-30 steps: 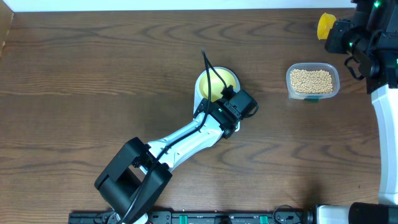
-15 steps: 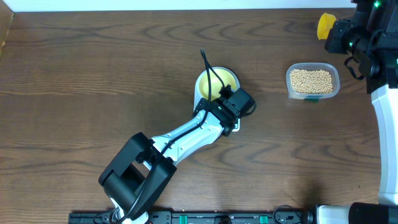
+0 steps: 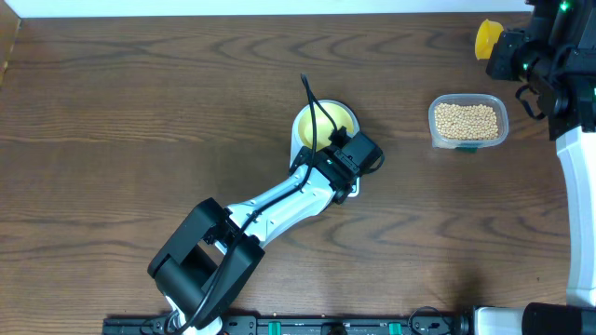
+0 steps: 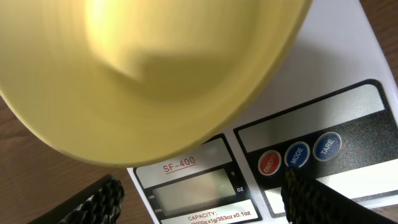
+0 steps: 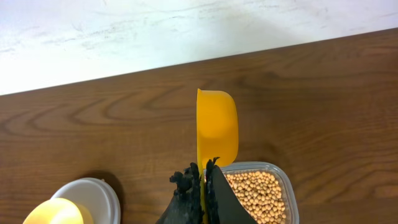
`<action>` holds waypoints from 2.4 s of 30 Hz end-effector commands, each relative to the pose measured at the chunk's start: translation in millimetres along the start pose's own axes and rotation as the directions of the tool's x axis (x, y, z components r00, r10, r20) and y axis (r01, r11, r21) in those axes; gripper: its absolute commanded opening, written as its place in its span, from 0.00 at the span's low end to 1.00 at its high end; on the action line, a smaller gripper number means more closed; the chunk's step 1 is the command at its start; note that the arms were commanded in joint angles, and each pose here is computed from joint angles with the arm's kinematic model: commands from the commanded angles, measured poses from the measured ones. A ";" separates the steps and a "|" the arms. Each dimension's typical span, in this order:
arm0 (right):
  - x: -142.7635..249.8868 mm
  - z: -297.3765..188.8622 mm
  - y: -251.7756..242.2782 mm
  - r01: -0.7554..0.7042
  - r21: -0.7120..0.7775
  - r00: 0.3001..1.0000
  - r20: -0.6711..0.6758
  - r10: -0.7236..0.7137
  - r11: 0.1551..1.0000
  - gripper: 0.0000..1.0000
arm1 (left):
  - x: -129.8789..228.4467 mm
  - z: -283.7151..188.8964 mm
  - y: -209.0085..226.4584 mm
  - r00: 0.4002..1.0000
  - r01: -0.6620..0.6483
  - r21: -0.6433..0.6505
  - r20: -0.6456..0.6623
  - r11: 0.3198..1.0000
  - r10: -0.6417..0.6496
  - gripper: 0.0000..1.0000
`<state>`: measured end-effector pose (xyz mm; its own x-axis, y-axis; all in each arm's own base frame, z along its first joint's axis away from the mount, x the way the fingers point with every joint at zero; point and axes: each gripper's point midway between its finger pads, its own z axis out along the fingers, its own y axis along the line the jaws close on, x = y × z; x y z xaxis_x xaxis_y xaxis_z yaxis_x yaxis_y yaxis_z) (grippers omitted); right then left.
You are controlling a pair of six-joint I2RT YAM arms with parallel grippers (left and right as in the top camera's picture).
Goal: Scoop item into bowl and weigh 50g on scale
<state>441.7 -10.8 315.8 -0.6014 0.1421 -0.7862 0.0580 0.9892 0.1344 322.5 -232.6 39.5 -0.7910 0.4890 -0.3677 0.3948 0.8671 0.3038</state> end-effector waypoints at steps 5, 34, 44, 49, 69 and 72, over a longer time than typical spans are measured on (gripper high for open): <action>1.6 -0.2 2.9 0.016 -0.009 1.000 -0.008 -0.016 1.000 0.01 | 3.0 4.4 5.0 1.000 -0.018 -0.033 -0.007 0.999 0.018 0.83; 1.7 -0.2 2.9 0.024 -0.009 1.000 -0.008 -0.024 1.000 0.01 | 3.5 7.9 4.8 1.000 -0.012 -0.037 0.007 0.999 0.012 0.84; 2.5 -0.2 2.8 0.024 -0.008 1.000 -0.011 -0.024 1.000 0.01 | 5.1 9.2 4.6 1.000 -0.012 -0.037 0.006 0.999 0.012 0.83; 3.6 -0.2 2.4 0.023 -0.007 1.000 -0.016 -0.023 1.000 0.01 | 5.9 9.5 4.9 1.000 -0.013 -0.039 0.004 0.999 0.014 0.83; 6.4 -0.2 1.6 0.030 -0.003 0.999 -0.027 -0.030 1.000 0.01 | 7.8 15.0 5.7 1.000 -0.018 -0.057 -0.002 0.998 0.018 0.83; 6.9 -0.3 1.3 0.037 -0.002 0.999 -0.029 -0.037 0.999 0.01 | 8.1 16.0 5.4 1.000 -0.019 -0.058 -0.004 0.998 0.019 0.83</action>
<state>437.5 -10.5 310.2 -0.6242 0.1274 -0.7708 0.0518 0.9912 0.1219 327.1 -229.1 34.3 -0.7816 0.4891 -0.3872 0.3771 0.8649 0.3313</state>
